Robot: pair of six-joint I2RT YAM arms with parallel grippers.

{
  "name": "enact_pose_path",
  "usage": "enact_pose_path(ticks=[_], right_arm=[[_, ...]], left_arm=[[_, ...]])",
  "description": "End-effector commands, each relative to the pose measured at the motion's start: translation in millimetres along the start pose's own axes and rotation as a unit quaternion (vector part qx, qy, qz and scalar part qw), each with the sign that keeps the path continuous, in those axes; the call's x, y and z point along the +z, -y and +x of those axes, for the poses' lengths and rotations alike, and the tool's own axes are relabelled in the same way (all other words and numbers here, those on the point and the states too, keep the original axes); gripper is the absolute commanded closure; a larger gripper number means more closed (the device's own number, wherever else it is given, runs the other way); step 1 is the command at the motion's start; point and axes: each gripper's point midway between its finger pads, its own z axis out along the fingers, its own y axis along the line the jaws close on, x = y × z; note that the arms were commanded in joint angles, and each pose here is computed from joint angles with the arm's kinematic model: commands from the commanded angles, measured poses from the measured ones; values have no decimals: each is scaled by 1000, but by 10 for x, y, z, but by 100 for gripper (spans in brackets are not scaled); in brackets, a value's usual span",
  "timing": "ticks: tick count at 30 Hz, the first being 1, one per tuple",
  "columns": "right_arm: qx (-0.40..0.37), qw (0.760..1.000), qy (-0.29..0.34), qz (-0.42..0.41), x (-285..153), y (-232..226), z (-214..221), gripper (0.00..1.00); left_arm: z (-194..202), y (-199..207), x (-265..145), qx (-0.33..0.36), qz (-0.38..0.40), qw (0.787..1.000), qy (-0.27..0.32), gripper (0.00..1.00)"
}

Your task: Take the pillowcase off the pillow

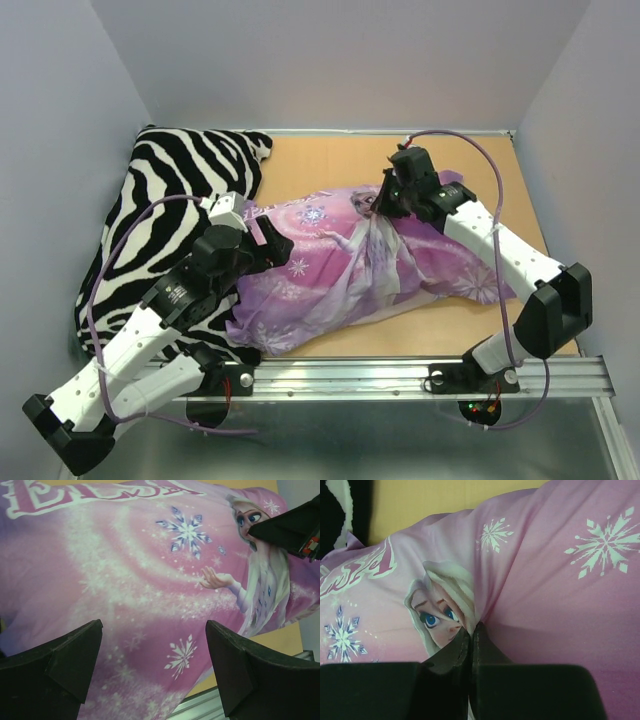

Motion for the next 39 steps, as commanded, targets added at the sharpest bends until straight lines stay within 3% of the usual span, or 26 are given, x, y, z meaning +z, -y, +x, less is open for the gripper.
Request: enact_pose_path(ticks=[1,13,21,28,29,30,31,32,33,34,36,39], right_arm=[[39,997,60,-35,-191,-94,-530,99],[61,994,95,-4,-293,259,-726,99],[62,992,106,-6,-331,314,-804,99],[58,993,100,-21,-346,310,-713,100],[58,993,101,-19,-348,320,-708,100],[54,993,101,-20,-358,324,-694,99],[52,993,101,-21,-366,328,-694,99],[48,994,100,-24,-373,316,-689,99],[42,994,101,-28,-409,303,-691,76],[31,994,100,-36,-453,281,-683,58],[22,993,113,-34,-624,306,-708,22],[22,992,126,-15,-852,383,-731,7]], left_arm=[[-57,-105,-85,-30,-30,999,32,5],[450,-29,-42,-18,-15,999,-41,1],[672,-233,-37,-8,-72,994,-79,1],[604,-92,171,-16,-51,998,-43,1],[595,-69,199,-14,-49,998,-41,4],[603,-65,239,-8,-50,998,-41,16],[585,-31,251,-10,-45,998,-38,16],[516,51,257,-10,-29,999,-27,52],[473,87,251,-11,-24,999,-21,67],[402,126,239,-11,-19,1000,-11,100],[239,251,183,-14,-4,1000,5,100],[67,371,122,-18,10,1000,22,100]])
